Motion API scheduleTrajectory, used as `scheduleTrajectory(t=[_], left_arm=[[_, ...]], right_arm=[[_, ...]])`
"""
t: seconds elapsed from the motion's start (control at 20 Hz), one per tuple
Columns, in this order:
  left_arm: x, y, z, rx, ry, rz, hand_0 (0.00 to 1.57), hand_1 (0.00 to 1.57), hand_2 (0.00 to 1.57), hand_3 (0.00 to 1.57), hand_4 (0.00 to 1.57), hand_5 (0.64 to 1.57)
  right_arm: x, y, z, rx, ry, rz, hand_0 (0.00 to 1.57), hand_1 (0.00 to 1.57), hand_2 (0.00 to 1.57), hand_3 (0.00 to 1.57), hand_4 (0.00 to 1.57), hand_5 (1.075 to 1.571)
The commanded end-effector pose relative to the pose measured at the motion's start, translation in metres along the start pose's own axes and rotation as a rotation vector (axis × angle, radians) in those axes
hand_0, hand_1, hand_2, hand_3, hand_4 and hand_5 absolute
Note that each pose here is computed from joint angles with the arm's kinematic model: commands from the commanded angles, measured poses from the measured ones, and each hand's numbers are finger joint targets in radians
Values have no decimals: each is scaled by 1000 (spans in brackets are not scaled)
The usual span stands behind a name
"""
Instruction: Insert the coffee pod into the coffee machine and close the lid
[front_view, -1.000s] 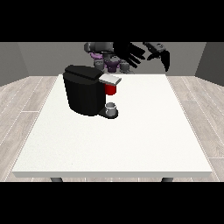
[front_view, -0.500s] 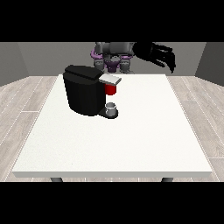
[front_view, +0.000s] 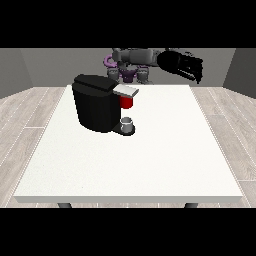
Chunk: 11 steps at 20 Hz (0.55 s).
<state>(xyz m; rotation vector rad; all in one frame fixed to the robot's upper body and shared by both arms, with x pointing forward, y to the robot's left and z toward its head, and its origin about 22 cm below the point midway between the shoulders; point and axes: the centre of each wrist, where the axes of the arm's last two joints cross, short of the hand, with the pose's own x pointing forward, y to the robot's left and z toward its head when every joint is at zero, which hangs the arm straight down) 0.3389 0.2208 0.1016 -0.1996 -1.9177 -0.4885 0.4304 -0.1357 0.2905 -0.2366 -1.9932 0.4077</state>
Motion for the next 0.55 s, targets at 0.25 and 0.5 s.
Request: scheduleTrajectory(t=[0.25,0.5], left_arm=[[-19,0,24,35,73,2,0,0,0,0,258,1571],[-59,-2,62,121,195,55,0,0,0,0,266,1571]], right_arm=[[-28,62,21,133,-116,-94,0,0,0,0,172,1571],[-60,107,59,238,-59,-184,0,0,0,0,259,1571]])
